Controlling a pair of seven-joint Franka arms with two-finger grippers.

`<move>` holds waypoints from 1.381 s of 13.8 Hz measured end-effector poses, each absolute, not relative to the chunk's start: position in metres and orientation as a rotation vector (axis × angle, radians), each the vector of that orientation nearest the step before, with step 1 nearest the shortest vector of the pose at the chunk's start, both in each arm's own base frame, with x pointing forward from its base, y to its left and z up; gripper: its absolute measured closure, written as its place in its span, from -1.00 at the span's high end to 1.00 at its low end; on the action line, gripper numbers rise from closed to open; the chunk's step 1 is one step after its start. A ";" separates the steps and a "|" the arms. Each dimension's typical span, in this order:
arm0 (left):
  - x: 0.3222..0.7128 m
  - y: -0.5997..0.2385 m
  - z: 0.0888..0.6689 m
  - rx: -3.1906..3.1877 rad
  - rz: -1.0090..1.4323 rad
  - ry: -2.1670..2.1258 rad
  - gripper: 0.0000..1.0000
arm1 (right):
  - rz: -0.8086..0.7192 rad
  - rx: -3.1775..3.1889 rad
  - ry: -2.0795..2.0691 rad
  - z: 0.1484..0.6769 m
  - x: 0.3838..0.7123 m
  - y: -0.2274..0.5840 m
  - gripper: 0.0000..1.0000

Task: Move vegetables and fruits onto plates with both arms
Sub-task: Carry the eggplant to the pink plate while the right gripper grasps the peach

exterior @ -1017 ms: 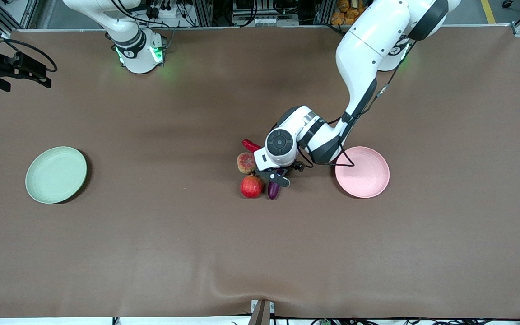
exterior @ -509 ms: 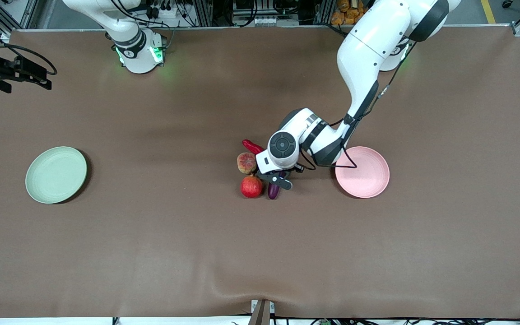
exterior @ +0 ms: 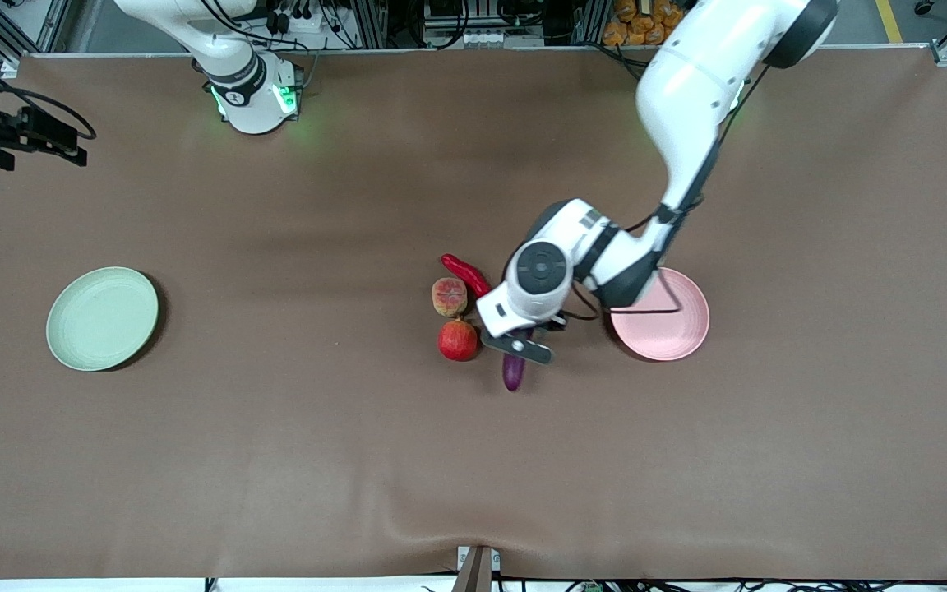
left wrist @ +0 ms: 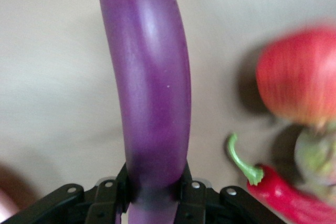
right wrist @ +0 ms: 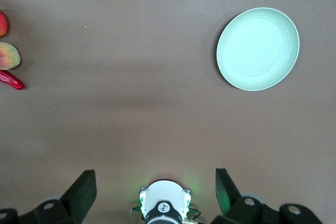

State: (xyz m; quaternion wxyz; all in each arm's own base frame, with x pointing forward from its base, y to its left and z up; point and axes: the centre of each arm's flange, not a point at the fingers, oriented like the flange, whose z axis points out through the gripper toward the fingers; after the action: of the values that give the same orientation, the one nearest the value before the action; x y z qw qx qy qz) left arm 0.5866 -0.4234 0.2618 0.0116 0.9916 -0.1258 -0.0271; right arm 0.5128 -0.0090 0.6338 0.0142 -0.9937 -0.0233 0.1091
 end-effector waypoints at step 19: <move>0.587 -0.183 0.231 3.197 -0.348 0.004 -0.29 | 0.361 -2.969 0.478 0.367 0.597 0.319 1.00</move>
State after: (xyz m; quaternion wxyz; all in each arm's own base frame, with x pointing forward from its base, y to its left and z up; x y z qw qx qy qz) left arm 0.5867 -0.1832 0.2307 -0.0371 0.9934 0.0012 -0.1082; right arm 0.5973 0.3188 0.3672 0.0564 -0.9787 0.1576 0.1189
